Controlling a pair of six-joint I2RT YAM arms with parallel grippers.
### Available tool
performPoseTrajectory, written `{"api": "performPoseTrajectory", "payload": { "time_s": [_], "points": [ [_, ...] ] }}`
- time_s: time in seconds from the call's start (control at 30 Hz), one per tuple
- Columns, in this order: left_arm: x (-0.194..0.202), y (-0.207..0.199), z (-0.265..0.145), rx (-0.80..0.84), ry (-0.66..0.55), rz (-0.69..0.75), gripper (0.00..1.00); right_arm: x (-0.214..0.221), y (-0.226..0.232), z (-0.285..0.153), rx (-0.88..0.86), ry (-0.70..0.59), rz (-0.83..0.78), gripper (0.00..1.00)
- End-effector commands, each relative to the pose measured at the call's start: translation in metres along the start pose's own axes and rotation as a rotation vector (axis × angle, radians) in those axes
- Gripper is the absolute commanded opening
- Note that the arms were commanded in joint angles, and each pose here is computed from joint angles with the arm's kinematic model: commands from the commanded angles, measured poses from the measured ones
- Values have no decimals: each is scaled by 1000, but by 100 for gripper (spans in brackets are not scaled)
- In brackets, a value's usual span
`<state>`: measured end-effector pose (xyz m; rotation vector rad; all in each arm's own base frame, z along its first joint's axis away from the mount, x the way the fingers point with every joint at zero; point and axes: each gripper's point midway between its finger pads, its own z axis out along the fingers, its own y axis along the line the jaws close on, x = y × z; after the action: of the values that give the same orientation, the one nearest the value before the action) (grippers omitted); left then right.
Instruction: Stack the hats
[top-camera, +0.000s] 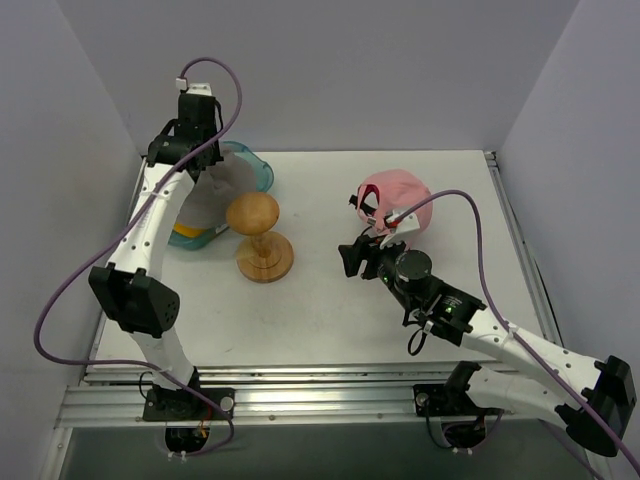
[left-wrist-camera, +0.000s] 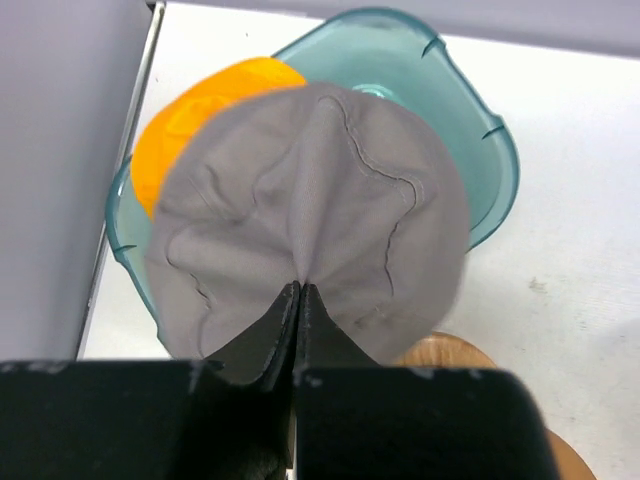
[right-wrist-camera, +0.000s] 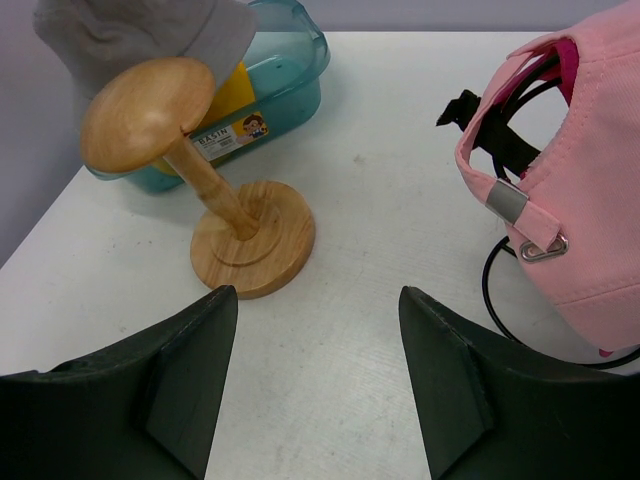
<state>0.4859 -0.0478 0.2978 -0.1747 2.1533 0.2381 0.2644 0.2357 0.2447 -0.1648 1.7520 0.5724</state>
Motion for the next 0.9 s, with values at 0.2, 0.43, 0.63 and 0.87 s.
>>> {"api": "performPoseTrajectory", "payload": {
  "time_s": [0.2,0.43,0.63,0.87],
  "points": [
    [-62,6,-108,16,-229,-20,2,-25,11,-1,-24,-55,9,62],
    [-57,-22,-172,170,-251,17,2,-21,10,1,-14,-48,0,62],
    [-49,-24,-197,187,-264,31,2,-22,10,1,-18,-49,1,62],
    [-29,-31,-191,226,-237,40,2,-23,10,-1,-21,-52,2,62]
  ]
}}
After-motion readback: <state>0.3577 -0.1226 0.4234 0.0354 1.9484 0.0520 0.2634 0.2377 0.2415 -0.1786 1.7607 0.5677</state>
